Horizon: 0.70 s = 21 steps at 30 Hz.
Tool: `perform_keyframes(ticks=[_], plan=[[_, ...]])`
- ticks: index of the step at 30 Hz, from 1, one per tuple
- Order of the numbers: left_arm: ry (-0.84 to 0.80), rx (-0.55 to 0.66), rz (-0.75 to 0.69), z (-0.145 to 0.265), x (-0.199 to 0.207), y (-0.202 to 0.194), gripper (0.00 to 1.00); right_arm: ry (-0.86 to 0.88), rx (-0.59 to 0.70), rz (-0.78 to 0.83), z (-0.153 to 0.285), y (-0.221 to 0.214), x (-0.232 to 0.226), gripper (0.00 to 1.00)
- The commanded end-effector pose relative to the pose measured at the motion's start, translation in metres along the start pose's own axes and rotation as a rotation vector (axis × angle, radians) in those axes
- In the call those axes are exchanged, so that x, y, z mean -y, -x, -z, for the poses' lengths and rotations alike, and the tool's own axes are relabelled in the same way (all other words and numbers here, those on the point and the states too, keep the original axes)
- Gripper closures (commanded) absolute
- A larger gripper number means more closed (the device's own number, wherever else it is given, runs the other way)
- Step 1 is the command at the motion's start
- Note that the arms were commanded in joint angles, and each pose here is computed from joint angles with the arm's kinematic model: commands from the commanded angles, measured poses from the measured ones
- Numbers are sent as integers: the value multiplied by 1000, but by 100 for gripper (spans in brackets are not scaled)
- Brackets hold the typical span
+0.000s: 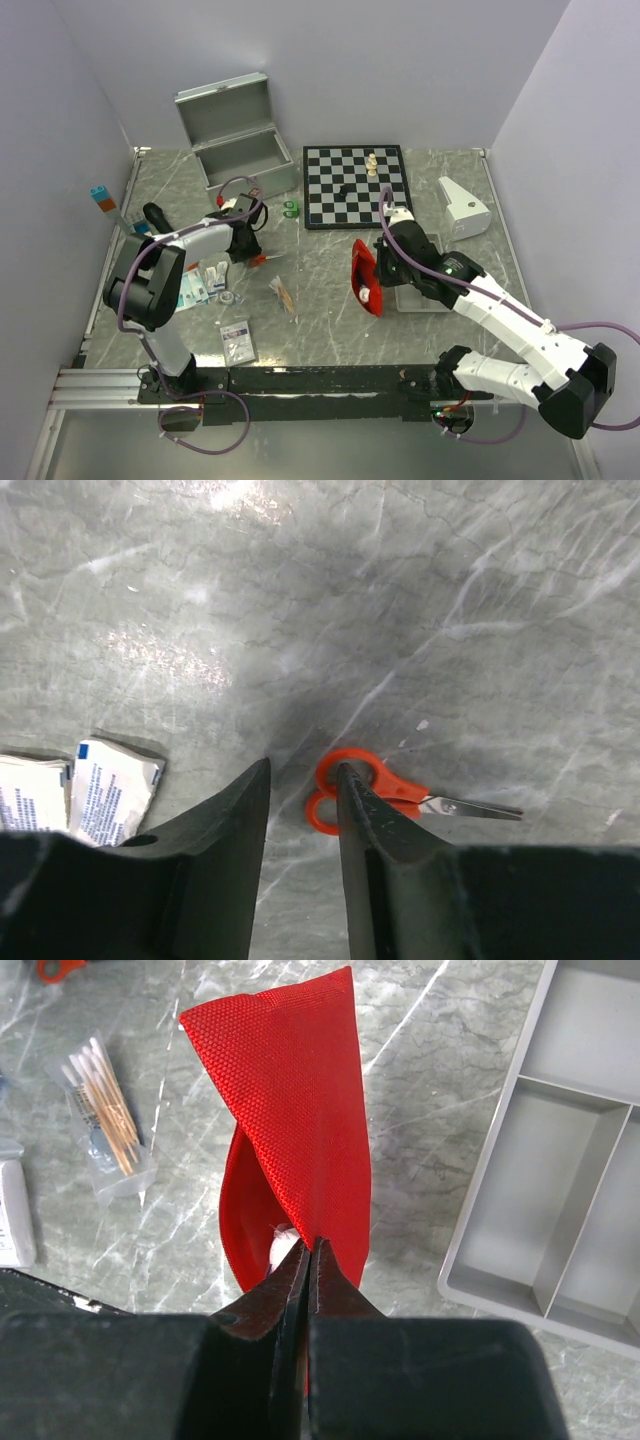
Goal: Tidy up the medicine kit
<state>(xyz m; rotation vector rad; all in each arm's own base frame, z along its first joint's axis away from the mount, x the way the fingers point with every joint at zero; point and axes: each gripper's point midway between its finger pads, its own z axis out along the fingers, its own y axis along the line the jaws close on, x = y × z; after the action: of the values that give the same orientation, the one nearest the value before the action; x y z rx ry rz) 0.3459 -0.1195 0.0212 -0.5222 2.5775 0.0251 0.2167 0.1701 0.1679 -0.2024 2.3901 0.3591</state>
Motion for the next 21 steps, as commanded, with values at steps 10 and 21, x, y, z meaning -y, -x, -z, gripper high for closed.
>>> perform_keyframes(ticks=[10, 21], plan=[[111, -23, -97, -2, -13, -5, 68, 25, 68, -37, 7, 11, 0, 100], [99, -41, -105, -7, -7, -15, 94, 15, 70, -42, 9, 9, 4, 100]])
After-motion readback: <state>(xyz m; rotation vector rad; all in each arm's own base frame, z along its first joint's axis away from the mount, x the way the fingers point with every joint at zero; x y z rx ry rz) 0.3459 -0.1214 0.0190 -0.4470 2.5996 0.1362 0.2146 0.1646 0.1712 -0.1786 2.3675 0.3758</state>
